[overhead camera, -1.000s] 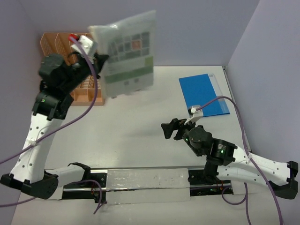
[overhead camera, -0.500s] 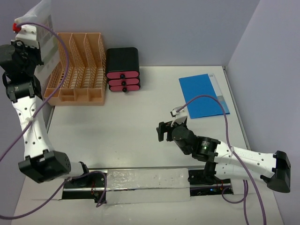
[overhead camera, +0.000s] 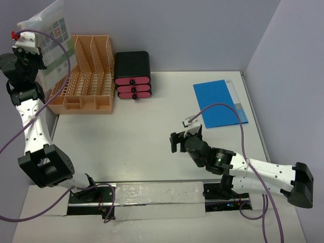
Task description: Organize the desk
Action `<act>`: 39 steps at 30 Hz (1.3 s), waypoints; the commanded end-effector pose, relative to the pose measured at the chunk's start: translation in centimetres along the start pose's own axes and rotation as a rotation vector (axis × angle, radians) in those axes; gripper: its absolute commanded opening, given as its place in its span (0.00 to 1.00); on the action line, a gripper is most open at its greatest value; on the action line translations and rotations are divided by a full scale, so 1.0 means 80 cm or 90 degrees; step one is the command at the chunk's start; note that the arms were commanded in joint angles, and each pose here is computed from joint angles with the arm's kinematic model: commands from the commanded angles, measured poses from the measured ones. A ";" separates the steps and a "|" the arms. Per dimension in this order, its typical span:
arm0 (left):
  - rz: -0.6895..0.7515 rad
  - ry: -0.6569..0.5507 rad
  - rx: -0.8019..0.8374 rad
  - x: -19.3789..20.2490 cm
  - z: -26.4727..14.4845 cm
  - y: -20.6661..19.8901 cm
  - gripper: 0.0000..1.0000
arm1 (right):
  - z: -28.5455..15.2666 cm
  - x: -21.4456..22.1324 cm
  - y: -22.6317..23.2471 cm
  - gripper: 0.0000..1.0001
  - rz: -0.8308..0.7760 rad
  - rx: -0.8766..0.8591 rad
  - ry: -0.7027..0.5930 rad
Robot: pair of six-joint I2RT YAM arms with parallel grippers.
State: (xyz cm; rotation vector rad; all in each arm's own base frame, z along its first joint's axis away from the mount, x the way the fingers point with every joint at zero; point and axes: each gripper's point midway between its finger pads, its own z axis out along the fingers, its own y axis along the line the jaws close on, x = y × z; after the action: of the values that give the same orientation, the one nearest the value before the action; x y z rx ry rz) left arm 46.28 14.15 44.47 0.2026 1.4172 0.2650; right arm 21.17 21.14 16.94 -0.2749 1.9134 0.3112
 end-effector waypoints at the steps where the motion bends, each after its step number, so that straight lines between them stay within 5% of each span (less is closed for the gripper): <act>1: 0.015 -0.152 -0.043 -0.070 0.012 0.025 0.00 | 0.002 -0.020 -0.008 0.93 -0.008 0.019 -0.039; 14: -0.093 -0.182 -0.056 -0.011 0.068 0.031 0.00 | 0.010 -0.039 -0.010 0.93 -0.045 0.046 -0.045; 39: -0.158 -0.206 0.002 0.151 0.094 -0.064 0.00 | 0.006 -0.057 -0.031 0.93 -0.005 0.064 -0.068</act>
State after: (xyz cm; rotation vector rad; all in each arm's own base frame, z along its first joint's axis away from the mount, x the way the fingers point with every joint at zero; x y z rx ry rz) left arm 56.09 13.97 28.31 0.0352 1.2895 0.0323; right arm 23.60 19.49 19.22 -0.2651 1.8529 0.1830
